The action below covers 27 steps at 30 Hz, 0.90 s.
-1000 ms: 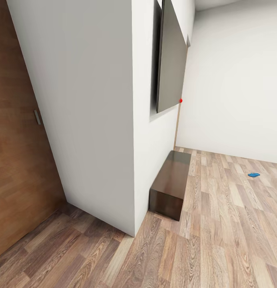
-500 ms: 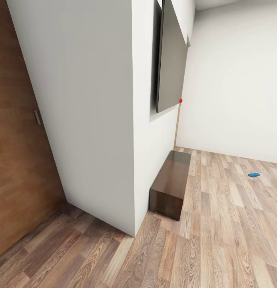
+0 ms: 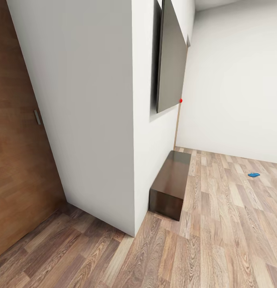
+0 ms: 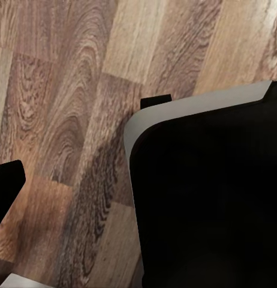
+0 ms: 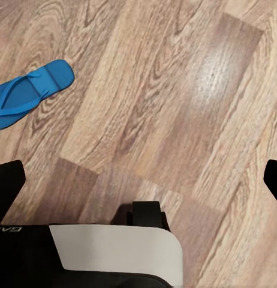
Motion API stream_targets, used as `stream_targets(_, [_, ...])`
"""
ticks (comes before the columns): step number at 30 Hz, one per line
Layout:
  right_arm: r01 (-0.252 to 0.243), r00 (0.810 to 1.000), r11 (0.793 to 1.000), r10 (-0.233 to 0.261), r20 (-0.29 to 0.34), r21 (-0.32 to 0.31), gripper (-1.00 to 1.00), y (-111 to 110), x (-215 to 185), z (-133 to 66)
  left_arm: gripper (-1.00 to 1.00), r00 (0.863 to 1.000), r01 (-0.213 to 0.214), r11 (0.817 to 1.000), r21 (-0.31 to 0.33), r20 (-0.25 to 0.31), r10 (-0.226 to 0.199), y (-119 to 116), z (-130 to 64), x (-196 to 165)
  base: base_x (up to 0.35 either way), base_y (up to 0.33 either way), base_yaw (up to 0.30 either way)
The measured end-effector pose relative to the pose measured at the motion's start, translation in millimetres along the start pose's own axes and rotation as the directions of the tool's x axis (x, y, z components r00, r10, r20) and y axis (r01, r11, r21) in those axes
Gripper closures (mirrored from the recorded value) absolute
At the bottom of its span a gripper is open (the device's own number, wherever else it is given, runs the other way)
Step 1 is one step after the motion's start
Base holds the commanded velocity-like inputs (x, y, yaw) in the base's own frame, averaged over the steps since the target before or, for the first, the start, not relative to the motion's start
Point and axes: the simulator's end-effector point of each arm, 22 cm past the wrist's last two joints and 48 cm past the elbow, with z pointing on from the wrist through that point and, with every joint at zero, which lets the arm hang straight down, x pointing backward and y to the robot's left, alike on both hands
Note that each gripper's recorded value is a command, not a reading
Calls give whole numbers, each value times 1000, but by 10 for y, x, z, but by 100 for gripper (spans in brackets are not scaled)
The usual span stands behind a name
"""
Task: In the bedroom, move the book from the bed onto either nightstand, and place the two sandals side by side next to the bed.
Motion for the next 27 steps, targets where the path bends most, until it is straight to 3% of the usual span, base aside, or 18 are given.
stream_targets(27, [16,1000,1000,-16,6,-13,-100,56,-55,11,-100,1000,-1,1000,1,3,1,-2,0,-8,0,0,0])
